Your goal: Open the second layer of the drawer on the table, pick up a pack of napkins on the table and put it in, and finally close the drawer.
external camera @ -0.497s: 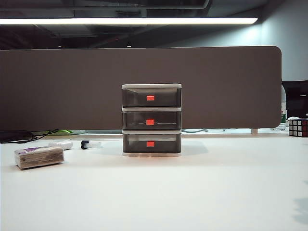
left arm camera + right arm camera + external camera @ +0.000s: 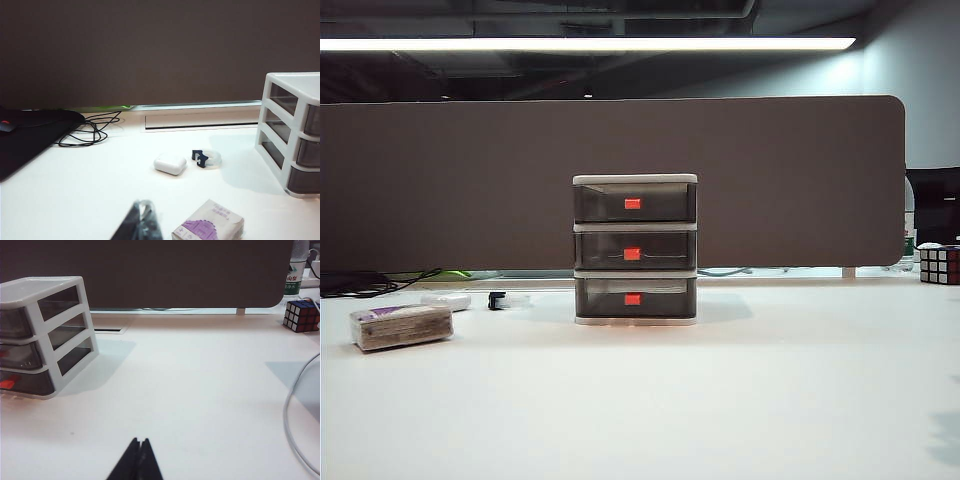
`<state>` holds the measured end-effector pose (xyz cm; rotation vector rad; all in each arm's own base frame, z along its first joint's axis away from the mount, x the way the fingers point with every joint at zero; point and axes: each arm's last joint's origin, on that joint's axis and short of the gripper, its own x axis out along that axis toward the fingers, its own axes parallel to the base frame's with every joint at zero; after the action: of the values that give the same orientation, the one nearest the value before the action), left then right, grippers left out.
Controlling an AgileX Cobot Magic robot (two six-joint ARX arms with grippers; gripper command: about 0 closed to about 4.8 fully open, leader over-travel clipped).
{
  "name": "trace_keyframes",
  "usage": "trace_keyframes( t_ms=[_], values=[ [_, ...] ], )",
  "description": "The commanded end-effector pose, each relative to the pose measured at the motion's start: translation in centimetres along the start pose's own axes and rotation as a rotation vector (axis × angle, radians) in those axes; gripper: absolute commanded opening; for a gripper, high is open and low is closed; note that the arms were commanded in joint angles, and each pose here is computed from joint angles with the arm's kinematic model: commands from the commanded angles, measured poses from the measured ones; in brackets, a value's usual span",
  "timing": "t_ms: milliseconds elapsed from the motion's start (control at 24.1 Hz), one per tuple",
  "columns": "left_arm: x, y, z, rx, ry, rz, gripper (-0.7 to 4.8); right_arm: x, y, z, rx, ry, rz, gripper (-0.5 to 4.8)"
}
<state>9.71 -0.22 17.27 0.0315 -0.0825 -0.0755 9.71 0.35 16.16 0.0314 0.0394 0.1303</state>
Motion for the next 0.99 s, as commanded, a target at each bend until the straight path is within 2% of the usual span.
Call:
trace_keyframes(
  t_ms=[41, 124, 166, 207, 332, 456, 539, 663, 829, 995],
  values=[
    [0.0, -0.3, -0.1, -0.067, 0.014, -0.09, -0.05, 0.0, 0.1, 0.0, 0.006, -0.012, 0.038, -0.01],
    [-0.1, -0.6, -0.1, -0.198, 0.032, -0.223, -0.05, 0.0, 0.4, 0.0, 0.066, -0.005, 0.129, -0.01],
    [-0.2, -1.0, -0.1, -0.305, 0.06, -0.349, -0.05, -0.1, 0.8, -0.1, 0.141, 0.015, 0.272, -0.01],
    [-0.3, -1.3, -0.2, -0.352, 0.094, -0.452, -0.05, -0.2, 1.1, -0.1, 0.16, 0.03, 0.38, -0.01],
    [-0.4, -1.4, -0.4, -0.37, 0.127, -0.505, -0.03, -0.3, 1.3, -0.1, 0.158, 0.04, 0.472, -0.01],
    [-0.4, -1.4, -0.5, -0.493, 0.164, -0.482, 0.35, -0.3, 1.3, 0.0, 0.171, 0.041, 0.474, -0.01],
    [-0.4, -1.4, -0.4, -0.562, 0.183, -0.484, 0.41, -0.3, 1.3, 0.1, 0.238, 0.048, 0.474, -0.01],
    [-0.5, -1.8, -0.4, -0.57, 0.199, -0.542, 0.4, -0.3, 1.3, 0.4, 0.335, 0.041, 0.48, -0.02],
    [-0.5, -2.9, -0.1, -0.552, 0.175, -0.583, 0.24, -0.4, 1.5, 1.2, 0.371, -0.01, 0.511, -0.02],
    [-0.9, -4.8, 0.3, -0.46, 0.105, -0.567, 0.28, -0.6, 2.0, 1.7, 0.364, -0.05, 0.582, -0.03]
  ],
)
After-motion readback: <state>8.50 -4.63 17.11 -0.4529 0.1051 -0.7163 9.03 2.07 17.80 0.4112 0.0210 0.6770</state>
